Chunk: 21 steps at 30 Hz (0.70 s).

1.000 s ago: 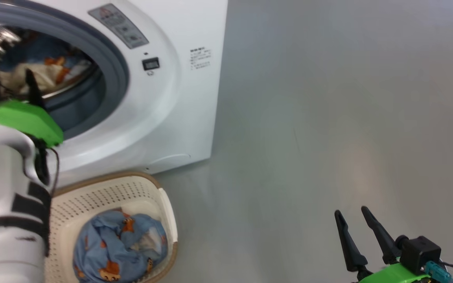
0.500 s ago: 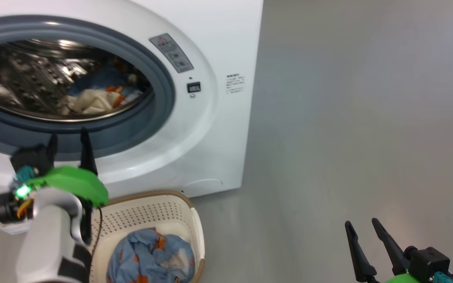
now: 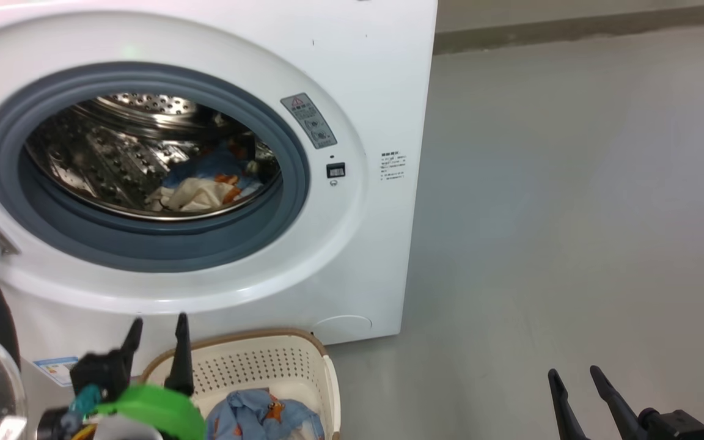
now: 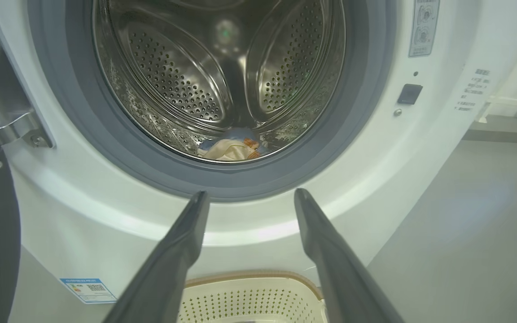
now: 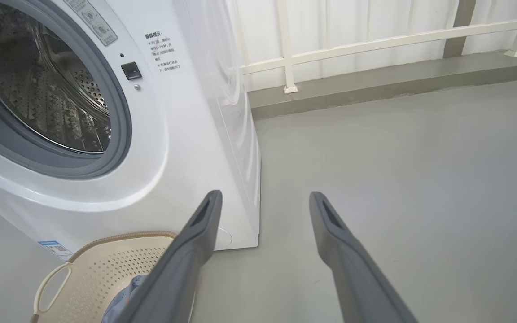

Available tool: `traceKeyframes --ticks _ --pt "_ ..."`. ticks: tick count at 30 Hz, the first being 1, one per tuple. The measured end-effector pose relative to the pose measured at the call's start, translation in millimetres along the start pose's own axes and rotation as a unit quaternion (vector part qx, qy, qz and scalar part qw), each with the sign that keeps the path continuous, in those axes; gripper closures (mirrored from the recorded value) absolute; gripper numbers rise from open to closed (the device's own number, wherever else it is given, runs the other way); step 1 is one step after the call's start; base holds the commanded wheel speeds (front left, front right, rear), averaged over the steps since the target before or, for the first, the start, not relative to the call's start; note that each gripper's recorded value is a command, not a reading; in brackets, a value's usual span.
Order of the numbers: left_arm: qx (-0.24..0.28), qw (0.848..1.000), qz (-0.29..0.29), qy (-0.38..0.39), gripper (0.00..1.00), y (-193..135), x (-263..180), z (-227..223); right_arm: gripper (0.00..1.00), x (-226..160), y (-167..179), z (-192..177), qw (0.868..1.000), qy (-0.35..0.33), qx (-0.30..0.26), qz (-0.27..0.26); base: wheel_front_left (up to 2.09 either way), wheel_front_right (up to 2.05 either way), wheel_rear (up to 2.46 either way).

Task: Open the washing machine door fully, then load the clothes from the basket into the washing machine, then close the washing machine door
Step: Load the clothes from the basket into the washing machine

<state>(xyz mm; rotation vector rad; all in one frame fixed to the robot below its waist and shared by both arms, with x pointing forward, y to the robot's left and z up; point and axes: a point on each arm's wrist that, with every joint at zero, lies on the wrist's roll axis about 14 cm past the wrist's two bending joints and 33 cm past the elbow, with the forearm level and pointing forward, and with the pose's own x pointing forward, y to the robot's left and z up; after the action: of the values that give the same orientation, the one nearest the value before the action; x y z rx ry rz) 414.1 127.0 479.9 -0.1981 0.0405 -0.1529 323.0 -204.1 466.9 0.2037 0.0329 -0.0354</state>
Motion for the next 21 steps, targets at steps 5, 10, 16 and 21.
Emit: traceKeyframes --ticks 5,10,16,21 --pt "-0.007 1.0 0.012 -0.011 0.0 4.5 -25.8 1.2 0.0 -2.8 2.0 3.9 1.0 -0.007 -0.002 0.003 0.0 0.0 0.0" --pt "-0.017 0.999 0.028 -0.007 0.0 10.0 -48.4 -5.5 0.0 -2.4 5.4 7.0 1.0 -0.012 -0.003 0.01 0.0 0.0 0.0" --pt "-0.017 0.999 0.04 -0.019 0.0 14.5 -62.1 0.3 0.0 -0.6 12.8 8.1 1.0 -0.014 -0.004 0.022 0.0 0.0 0.0" --pt "-0.024 0.998 0.052 -0.022 0.0 19.5 -79.5 0.2 0.0 0.3 15.9 9.6 0.999 -0.016 -0.006 0.029 0.0 0.0 0.0"
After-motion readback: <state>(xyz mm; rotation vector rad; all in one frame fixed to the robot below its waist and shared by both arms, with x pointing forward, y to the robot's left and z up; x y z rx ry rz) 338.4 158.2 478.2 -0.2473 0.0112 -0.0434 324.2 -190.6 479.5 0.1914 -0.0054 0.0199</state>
